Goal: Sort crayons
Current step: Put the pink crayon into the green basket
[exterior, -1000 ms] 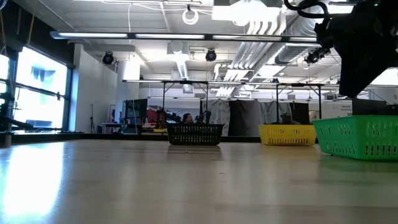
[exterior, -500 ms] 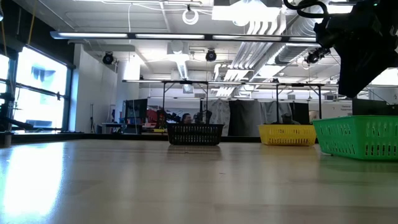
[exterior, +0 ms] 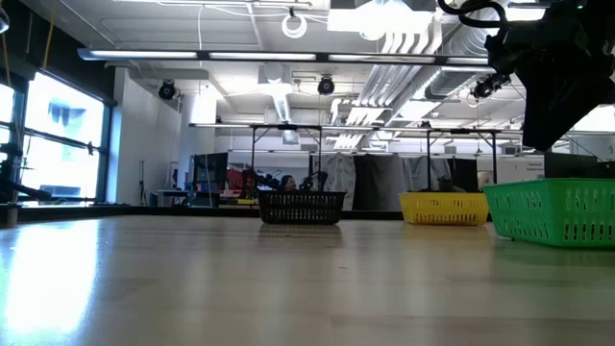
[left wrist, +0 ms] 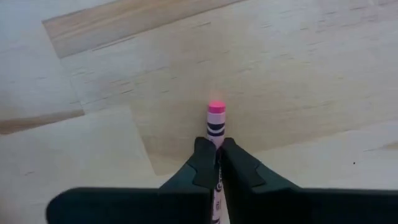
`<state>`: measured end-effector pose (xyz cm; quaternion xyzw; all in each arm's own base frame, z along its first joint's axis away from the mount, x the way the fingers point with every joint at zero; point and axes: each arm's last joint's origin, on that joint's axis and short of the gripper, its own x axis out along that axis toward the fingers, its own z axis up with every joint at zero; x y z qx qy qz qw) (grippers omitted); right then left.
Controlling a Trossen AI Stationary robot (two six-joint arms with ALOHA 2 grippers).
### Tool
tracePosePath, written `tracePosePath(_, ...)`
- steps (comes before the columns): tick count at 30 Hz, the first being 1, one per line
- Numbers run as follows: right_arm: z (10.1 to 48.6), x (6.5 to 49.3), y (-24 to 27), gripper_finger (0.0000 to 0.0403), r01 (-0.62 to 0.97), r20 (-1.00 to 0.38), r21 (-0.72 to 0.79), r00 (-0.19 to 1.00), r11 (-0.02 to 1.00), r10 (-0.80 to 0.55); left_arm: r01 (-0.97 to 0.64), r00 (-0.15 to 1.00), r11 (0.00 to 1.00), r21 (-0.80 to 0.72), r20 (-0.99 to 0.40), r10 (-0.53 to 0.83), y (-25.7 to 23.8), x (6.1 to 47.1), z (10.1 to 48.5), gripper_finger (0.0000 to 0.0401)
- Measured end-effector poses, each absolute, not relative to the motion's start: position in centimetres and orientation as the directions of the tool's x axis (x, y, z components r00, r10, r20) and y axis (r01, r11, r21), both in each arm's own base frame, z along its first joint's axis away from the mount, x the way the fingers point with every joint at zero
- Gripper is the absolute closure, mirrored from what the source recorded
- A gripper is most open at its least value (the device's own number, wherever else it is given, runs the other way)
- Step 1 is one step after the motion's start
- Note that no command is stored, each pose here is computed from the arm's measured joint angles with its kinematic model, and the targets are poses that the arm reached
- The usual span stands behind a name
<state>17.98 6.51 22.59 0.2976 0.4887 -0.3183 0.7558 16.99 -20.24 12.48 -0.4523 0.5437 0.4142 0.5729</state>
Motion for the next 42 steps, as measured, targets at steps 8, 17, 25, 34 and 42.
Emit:
tracePosePath(8, 22.8, 17.8, 6.6, 0.0274, 0.764, -0.94, 0.17, 0.315, 0.623, -0.129, -0.938, 0.255, 0.253, -0.238, -0.966, 0.036, -20.1, 19.2, 15.3, 0.04)
tracePosePath(17, 25.6, 16.2, 5.6, 0.0274, 0.73, -0.84, 0.329, 0.516, 0.598, -0.168, -0.8, 0.592, 0.332, -0.5, -0.747, 0.301, -16.3, 21.5, 20.3, 0.0401)
tracePosePath(25, 28.5, 17.4, 4.7, 0.0274, 0.604, -0.588, 0.476, 0.759, 0.639, -0.28, -0.681, 0.731, 0.478, -0.555, -0.472, 0.493, -9.3, 27.1, 24.6, 0.0401)
tracePosePath(34, 30.3, 19.4, 2.9, 0.0274, 0.532, -0.412, 0.484, 0.839, 0.694, -0.356, -0.452, 0.863, 0.655, -0.606, -0.113, 0.492, -2.4, 31.5, 29.3, 0.0401)
tracePosePath(42, 32.1, 21.7, 1.0, 0.0274, 0.394, -0.214, 0.577, 0.918, 0.715, -0.333, -0.441, 0.873, 0.684, -0.581, -0.103, 0.476, 0.3, 32.1, 31.3, 0.0401)
